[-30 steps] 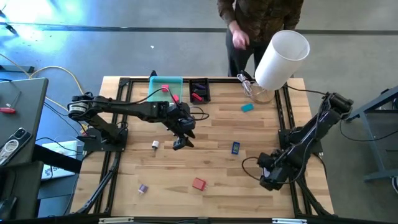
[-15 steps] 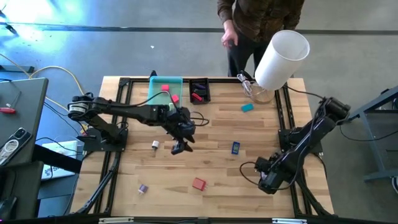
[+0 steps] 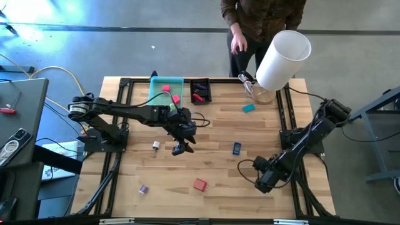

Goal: Pick & Place Office items
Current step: Put the right purple charger adapter into the green bin

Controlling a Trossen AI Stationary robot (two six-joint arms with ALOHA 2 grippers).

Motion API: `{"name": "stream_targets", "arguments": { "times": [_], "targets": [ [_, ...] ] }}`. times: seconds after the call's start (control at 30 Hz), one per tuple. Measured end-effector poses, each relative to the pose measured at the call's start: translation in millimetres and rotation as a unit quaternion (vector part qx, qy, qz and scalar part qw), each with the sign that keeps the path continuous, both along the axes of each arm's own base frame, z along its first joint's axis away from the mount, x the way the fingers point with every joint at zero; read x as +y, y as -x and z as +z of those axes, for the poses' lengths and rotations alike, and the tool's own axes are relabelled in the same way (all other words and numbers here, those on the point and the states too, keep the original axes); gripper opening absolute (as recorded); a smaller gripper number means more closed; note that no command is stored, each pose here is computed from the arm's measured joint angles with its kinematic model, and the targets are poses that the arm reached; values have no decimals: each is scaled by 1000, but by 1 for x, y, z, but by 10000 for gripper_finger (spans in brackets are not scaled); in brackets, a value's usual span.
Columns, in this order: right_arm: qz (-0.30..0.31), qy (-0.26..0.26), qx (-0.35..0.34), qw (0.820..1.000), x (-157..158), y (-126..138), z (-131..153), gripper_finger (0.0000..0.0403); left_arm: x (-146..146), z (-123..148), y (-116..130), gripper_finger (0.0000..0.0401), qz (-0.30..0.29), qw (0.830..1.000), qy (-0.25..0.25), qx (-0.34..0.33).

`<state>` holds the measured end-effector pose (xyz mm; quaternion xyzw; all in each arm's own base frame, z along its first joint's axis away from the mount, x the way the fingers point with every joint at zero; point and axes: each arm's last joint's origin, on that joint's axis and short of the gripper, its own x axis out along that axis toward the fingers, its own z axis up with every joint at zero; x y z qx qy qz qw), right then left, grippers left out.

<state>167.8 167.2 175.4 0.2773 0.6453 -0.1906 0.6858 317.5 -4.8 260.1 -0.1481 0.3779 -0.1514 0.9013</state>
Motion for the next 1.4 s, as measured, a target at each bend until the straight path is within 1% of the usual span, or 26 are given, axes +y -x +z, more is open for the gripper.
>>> {"name": "stream_targets", "arguments": {
  "times": [0.17, 0.3, 0.4, 0.53, 0.67, 0.83, 1.03, 1.13, 1.27, 1.33, 1.4],
  "targets": [
    [-36, -32, 31, 998, -11, -10, 0, 361, 1, 0, 0, 234, 1, 1000, 0, 0],
    [-53, -71, 62, 994, -16, -15, 1, 361, 1, 0, 0, 234, 1, 1000, 0, 0],
    [-56, -90, 57, 993, -16, -19, 1, 361, 1, 0, 0, 234, 1, 1000, 0, 0],
    [-55, -130, 48, 989, -12, -24, 3, 361, 1, 0, 0, 234, 1, 1000, 0, 3],
    [-74, -167, 58, 981, -8, -26, 5, 361, 1, -1, 1, 234, 1, 1000, -1, 7],
    [-85, -194, 64, 975, -2, -25, 6, 361, 1, -1, 1, 234, 1, 1000, 0, 9],
    [-91, -241, 62, 964, 13, -24, 10, 361, 1, -1, 1, 234, 1, 1000, 0, 9],
    [-101, -252, 66, 960, 20, -20, 11, 361, 1, -1, 1, 234, 1, 1000, 0, 9],
    [-128, -248, 93, 956, 30, -9, 11, 361, 1, -1, 1, 234, 1, 1000, 0, 9],
    [-148, -235, 109, 954, 34, -2, 10, 361, 1, -1, 1, 234, 1, 1000, 0, 9],
    [-172, -208, 118, 955, 35, 5, 8, 361, 1, -1, 1, 234, 1, 1000, 0, 9]
  ]
}}
